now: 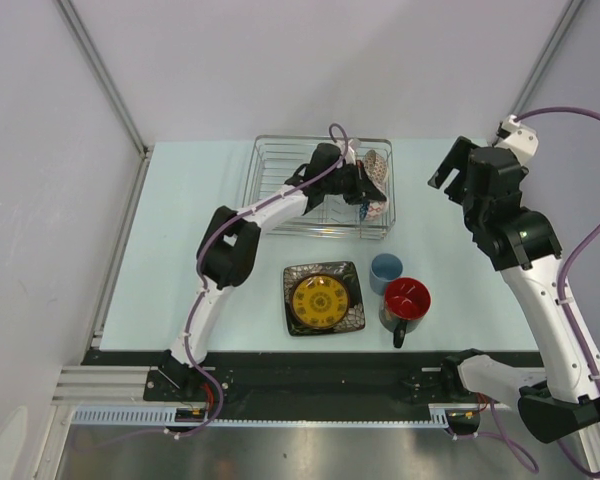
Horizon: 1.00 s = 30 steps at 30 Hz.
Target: Load the mixed dishes into the dish rack
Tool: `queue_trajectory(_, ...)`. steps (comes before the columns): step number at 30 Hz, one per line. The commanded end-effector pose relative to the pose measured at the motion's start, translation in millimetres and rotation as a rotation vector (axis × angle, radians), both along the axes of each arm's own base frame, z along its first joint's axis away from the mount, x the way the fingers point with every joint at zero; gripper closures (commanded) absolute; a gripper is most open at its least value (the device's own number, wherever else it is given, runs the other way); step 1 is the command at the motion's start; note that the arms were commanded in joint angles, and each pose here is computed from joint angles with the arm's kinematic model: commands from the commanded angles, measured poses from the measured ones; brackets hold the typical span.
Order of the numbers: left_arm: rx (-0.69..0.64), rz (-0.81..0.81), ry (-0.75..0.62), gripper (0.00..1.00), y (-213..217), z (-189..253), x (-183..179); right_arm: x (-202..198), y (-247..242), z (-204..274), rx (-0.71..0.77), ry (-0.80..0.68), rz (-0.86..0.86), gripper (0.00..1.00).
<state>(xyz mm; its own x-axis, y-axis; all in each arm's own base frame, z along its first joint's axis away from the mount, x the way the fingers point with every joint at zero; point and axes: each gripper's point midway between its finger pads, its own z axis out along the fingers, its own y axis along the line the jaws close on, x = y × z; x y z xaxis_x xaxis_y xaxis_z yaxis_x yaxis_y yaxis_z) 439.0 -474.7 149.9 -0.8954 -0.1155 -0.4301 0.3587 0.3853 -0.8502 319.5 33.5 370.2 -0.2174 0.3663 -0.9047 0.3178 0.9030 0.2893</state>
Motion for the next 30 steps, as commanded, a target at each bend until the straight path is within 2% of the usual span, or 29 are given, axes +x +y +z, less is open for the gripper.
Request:
queue_trajectory(1, -0.002, 0.019, -0.076, 1.00, -2.8, 5.1, 10.3, -1.3, 2.0, 23.6, 0.034, -0.054, -0.001, 0.12)
queue_trajectory(4, 0.015, 0.016, -0.085, 0.97, -1.7, -1.5, 10.7, -1.4, 2.3, 25.9, 0.031, -0.057, 0.000, 0.12)
queue_trajectory(5, 0.018, 0.011, -0.092, 0.86, -1.5, -2.0, 10.5, -1.5, 2.8, 26.5, 0.031, -0.058, 0.002, 0.11)
queue_trajectory(6, 0.016, 0.012, -0.095, 0.80, -1.1, 0.1, 9.9, -1.5, 3.7, 25.4, 0.033, -0.056, 0.002, 0.10)
queue_trajectory(9, 0.003, -0.005, -0.103, 0.79, -1.3, 8.3, 4.9, -0.8, 8.1, 20.8, 0.031, -0.045, 0.012, 0.09)
queue_trajectory(10, -0.003, -0.011, -0.110, 0.68, -1.2, 12.1, 3.5, -0.7, 9.9, 17.0, 0.028, -0.036, 0.018, 0.08)
queue_trajectory(11, -0.011, -0.019, -0.123, 0.66, -1.2, 16.7, 2.2, 0.0, 11.7, 15.8, 0.026, -0.034, 0.022, 0.08)
queue_trajectory(19, -0.033, -0.091, -0.177, 0.64, 10.3, 58.5, -16.9, -1.0, 25.9, -9.1, -0.026, 0.044, 0.063, 0.06)
queue_trajectory(23, -0.081, -0.129, -0.278, 0.61, 26.5, 129.0, -36.2, -6.8, 38.1, -31.1, -0.056, 0.115, 0.116, 0.06)
queue_trajectory(26, -0.093, -0.174, -0.359, 0.57, 52.0, 179.0, -51.1, -13.1, 55.5, -48.3, -0.063, 0.172, 0.181, 0.05)
queue_trajectory(29, -0.045, -0.186, -0.402, 0.54, 99.1, 193.8, -51.4, -23.1, 81.8, -69.1, -0.049, 0.231, 0.287, 0.06)
queue_trajectory(30, -0.005, -0.211, -0.518, 0.54, 115.6, 204.9, -58.2, -29.7, 97.0, -84.0, -0.033, 0.273, 0.363, 0.06)
